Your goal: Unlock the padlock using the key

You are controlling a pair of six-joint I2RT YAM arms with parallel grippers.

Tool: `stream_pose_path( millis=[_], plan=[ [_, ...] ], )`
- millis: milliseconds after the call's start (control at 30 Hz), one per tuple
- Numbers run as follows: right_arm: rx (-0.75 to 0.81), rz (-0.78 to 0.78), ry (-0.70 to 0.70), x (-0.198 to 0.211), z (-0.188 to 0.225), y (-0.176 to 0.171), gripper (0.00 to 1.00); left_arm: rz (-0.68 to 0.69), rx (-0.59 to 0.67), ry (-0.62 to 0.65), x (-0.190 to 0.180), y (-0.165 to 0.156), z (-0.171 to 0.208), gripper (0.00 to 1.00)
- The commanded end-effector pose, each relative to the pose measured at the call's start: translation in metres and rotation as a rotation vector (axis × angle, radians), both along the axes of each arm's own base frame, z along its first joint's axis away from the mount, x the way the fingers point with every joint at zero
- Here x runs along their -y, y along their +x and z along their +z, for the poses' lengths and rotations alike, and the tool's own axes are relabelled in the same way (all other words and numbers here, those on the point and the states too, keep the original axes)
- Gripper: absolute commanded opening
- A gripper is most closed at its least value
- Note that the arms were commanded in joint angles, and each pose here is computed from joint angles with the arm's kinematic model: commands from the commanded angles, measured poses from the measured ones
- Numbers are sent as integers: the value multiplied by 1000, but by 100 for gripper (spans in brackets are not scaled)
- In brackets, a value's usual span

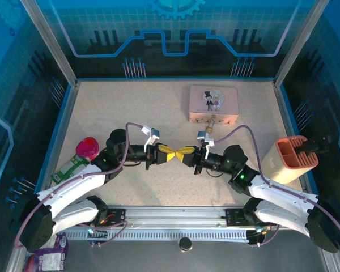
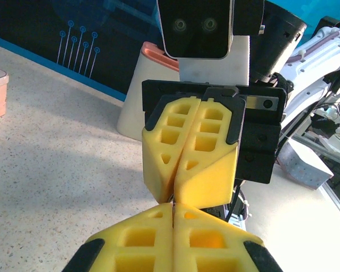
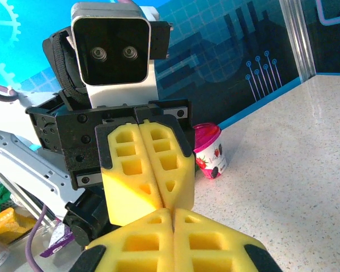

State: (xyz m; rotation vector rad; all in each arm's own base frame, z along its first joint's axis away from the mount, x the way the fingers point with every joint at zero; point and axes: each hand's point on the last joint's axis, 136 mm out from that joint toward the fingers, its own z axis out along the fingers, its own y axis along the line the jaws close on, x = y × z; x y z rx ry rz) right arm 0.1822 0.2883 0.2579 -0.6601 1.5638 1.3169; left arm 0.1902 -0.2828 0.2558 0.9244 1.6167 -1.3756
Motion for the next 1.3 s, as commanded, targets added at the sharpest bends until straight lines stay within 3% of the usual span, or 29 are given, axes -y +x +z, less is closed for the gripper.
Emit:
stream_pose_path(
  millis=[0, 133, 267, 333, 467, 567, 867, 1067, 1267],
  plan=[
    [14, 20, -9, 0, 6, -4, 0, 15, 78, -19, 0, 3, 22, 9],
    [15, -127, -41, 21, 8, 8, 0, 137, 50, -2, -11, 20, 21, 53],
    [-10, -311, -186, 52, 4, 23, 0, 346, -74, -7, -36, 54, 24, 72],
    [-4, -369, -228, 65, 9, 24, 0, 380, -124, -17, -39, 66, 23, 72],
    [32, -527, -281, 103, 26, 26, 0, 475, -265, 85, -34, 102, -3, 66],
    [69, -613, -311, 128, 40, 22, 0, 426, -313, 97, -8, 115, -14, 65],
    [122, -818, -298, 194, 78, 2, 0, 415, -304, 351, 92, 158, -73, 67],
    [120, -862, -272, 216, 81, -12, 0, 514, -302, 502, 125, 197, -118, 71],
    [53, -866, -203, 225, 77, -22, 0, 657, -310, 643, 135, 230, -158, 76]
  ],
)
